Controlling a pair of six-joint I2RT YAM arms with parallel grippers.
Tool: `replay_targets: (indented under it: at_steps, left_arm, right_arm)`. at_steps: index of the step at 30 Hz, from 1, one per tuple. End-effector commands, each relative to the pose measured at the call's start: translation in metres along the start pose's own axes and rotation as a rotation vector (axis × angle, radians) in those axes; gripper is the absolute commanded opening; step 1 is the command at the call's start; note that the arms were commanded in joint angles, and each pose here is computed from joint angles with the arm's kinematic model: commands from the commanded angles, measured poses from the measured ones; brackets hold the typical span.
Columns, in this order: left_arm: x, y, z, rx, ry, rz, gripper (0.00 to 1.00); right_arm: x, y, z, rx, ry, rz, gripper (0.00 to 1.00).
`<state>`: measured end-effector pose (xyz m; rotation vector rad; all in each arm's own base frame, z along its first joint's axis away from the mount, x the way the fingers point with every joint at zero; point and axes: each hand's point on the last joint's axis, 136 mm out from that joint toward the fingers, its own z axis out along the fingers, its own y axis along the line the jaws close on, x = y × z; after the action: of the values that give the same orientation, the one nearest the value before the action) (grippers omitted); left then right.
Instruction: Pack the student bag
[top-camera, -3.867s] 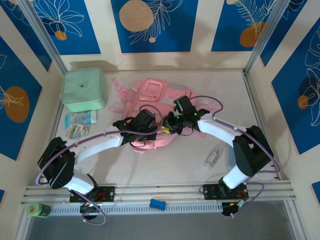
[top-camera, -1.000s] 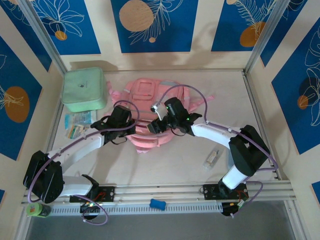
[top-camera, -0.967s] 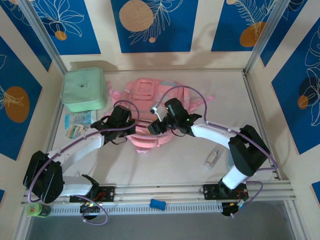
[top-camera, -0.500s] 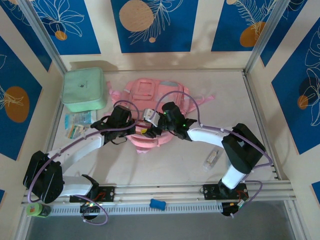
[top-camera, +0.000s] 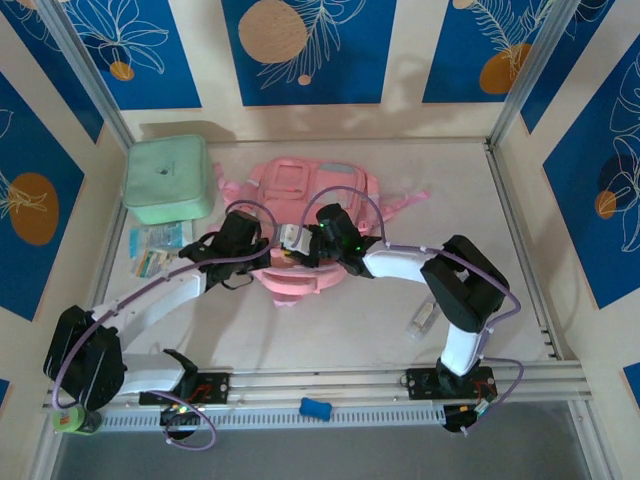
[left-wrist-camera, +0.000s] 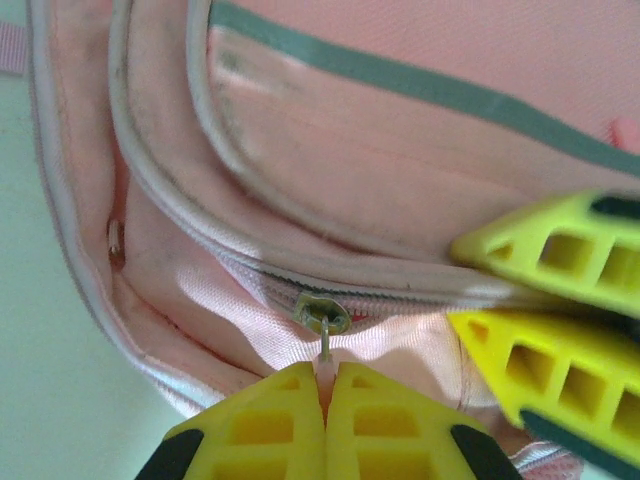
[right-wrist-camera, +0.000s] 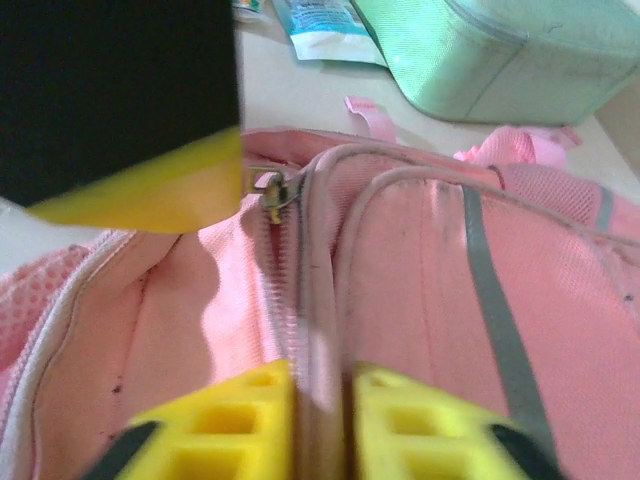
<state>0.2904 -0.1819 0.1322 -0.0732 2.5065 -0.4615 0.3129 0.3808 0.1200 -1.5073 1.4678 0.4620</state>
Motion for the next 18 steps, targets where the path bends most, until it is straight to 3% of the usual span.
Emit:
replay_targets:
  at_steps: [1,3,10,18]
  left_arm:
    - [-0.004,-0.003,-0.022,0.039,-0.045,-0.034,0.0]
    - [0.001,0.002,-0.027,0.031,-0.047,-0.046,0.0]
    - [-0.008,0.033,-0.035,-0.119,-0.07,-0.028,0.0]
    - [-0.045,0.065,-0.002,-0.156,-0.076,-0.098,0.0]
  right_arm:
    - [-0.027,-0.006,-0.025,-0.02,-0.056,-0.02,0.04]
    - [-0.032,-0.006,-0.039,-0.058,-0.075,0.014,0.0]
    - [-0.032,0.008,-0.075,-0.104,-0.111,0.015,0.0]
    - [-0.03,0.018,-0.091,-0.113,-0.123,0.004,0.0]
